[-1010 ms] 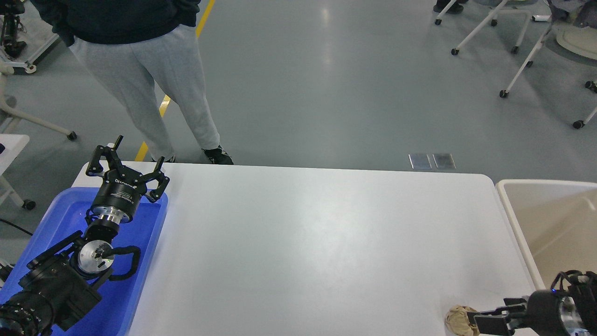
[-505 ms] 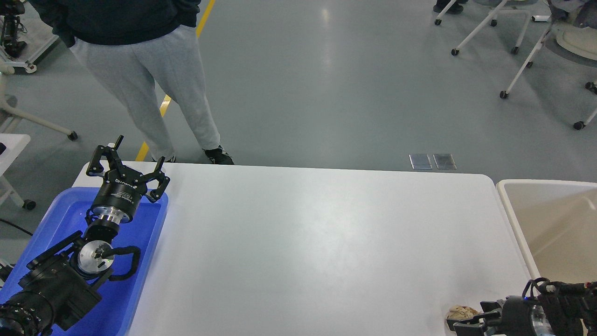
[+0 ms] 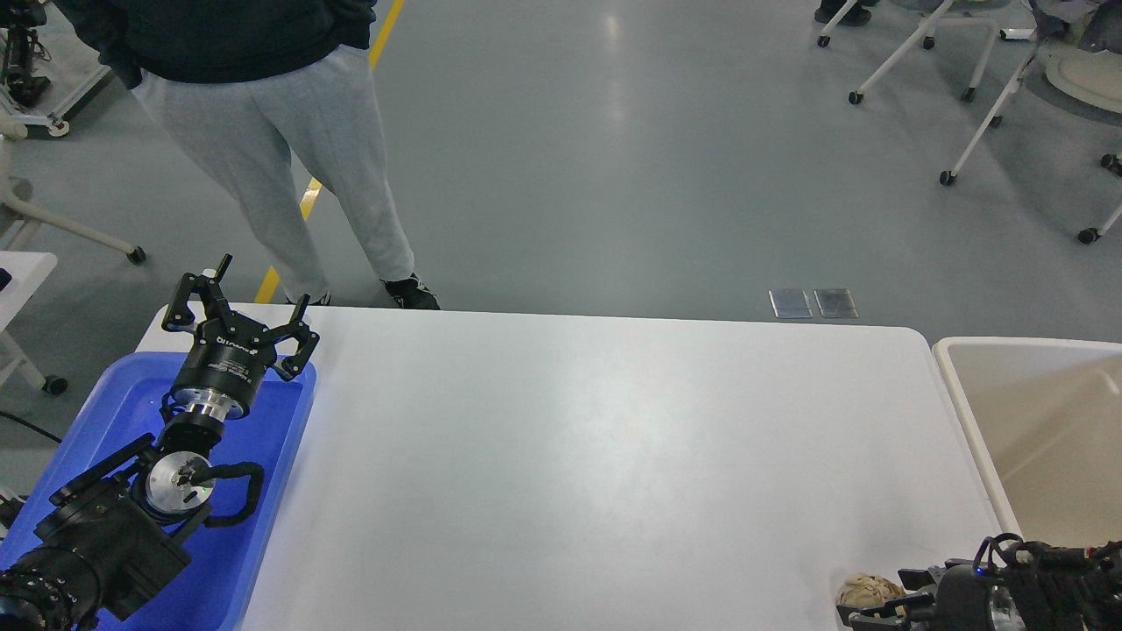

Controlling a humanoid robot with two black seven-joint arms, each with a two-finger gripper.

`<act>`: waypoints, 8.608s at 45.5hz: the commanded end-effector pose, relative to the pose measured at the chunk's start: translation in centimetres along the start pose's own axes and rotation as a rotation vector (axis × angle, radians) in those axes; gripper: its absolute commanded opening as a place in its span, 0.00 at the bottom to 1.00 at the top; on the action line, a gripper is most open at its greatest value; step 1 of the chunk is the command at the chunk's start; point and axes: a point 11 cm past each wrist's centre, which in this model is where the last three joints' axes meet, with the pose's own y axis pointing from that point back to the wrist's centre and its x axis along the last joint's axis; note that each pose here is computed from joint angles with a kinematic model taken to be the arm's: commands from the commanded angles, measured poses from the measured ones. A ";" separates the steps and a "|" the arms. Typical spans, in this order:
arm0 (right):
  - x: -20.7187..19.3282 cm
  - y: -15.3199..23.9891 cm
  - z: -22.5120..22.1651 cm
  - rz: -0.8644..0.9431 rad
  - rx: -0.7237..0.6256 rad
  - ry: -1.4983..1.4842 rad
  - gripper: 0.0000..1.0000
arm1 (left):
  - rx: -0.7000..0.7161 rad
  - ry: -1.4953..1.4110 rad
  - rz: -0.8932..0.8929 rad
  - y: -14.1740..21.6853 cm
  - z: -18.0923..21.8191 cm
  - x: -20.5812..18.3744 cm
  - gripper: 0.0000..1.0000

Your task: Tidy desktop

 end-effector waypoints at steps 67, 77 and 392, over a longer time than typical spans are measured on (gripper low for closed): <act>-2.1 -2.3 0.8 0.025 -0.015 0.051 0.95 | 0.001 -0.001 -0.001 0.0 0.0 0.0 1.00; -2.4 -2.3 0.9 0.026 0.004 0.075 0.74 | 0.000 0.000 0.000 0.0 0.0 0.0 1.00; 10.3 2.0 17.8 1.338 0.376 -1.907 0.99 | 0.001 -0.001 -0.001 0.0 0.0 0.0 1.00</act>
